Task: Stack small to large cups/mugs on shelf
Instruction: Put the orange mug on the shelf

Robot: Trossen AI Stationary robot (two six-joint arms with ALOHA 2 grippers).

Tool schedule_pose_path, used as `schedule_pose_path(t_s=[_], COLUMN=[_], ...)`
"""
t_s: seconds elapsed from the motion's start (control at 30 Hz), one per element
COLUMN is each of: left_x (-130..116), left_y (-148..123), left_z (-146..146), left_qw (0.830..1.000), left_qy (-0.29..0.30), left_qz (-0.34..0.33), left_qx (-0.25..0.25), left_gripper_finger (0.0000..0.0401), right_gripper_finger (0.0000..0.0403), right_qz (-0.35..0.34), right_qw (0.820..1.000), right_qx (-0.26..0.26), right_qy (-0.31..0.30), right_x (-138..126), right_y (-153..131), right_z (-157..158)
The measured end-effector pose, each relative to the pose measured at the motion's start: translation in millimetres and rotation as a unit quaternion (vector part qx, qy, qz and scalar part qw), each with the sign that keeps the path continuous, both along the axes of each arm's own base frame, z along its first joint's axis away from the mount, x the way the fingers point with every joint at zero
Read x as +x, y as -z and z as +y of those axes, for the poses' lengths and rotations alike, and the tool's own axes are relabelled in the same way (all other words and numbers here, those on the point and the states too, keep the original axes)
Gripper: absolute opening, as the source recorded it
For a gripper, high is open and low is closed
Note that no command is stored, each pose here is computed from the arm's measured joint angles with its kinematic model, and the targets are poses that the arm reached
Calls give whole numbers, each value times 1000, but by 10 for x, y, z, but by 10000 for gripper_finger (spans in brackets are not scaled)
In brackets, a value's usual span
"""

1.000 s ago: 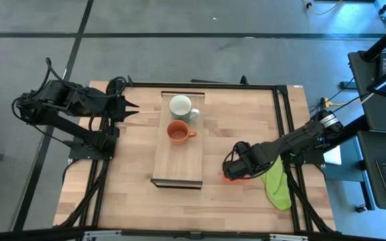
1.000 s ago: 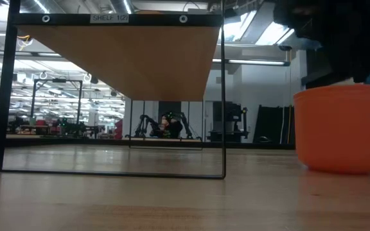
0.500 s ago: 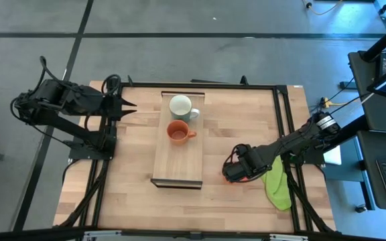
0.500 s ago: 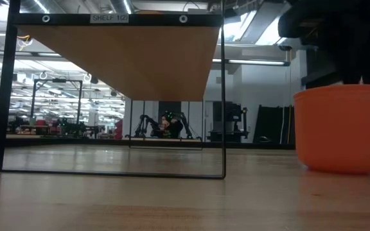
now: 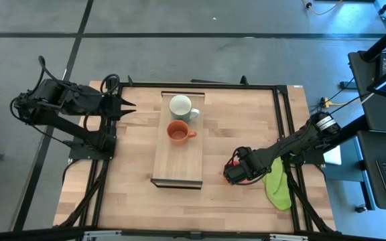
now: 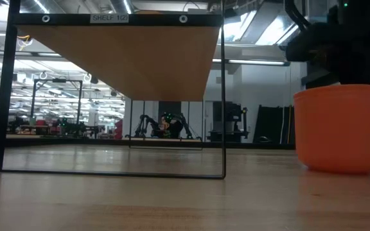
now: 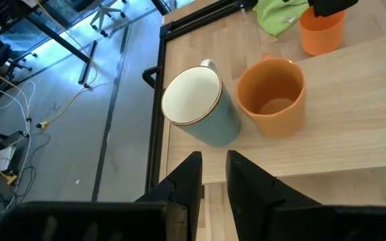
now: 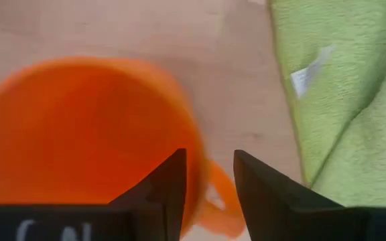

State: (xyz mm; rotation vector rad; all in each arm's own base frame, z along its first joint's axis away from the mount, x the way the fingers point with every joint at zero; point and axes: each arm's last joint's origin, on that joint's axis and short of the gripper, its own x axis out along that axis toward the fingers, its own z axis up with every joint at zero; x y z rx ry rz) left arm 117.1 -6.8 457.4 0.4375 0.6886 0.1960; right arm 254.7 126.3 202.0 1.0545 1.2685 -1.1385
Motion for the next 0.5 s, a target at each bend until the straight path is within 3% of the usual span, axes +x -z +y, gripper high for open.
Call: schedule_pose_path(t_s=[0.27,0.5], left_x=[-1,-1], left_y=[-1,-1], left_z=[2,2], left_qw=[1000,1000], left_qy=[-3,-3], left_qz=[-1,-1], left_qx=[2,2], left_gripper_finger=[63,63], right_gripper_finger=[118,57], right_qz=[1,-4], right_qw=[1000,1000], right_qx=[-10,-16], right_qy=[0,-1], right_x=[-24,-19], right_y=[74,74], right_z=[-25,-28])
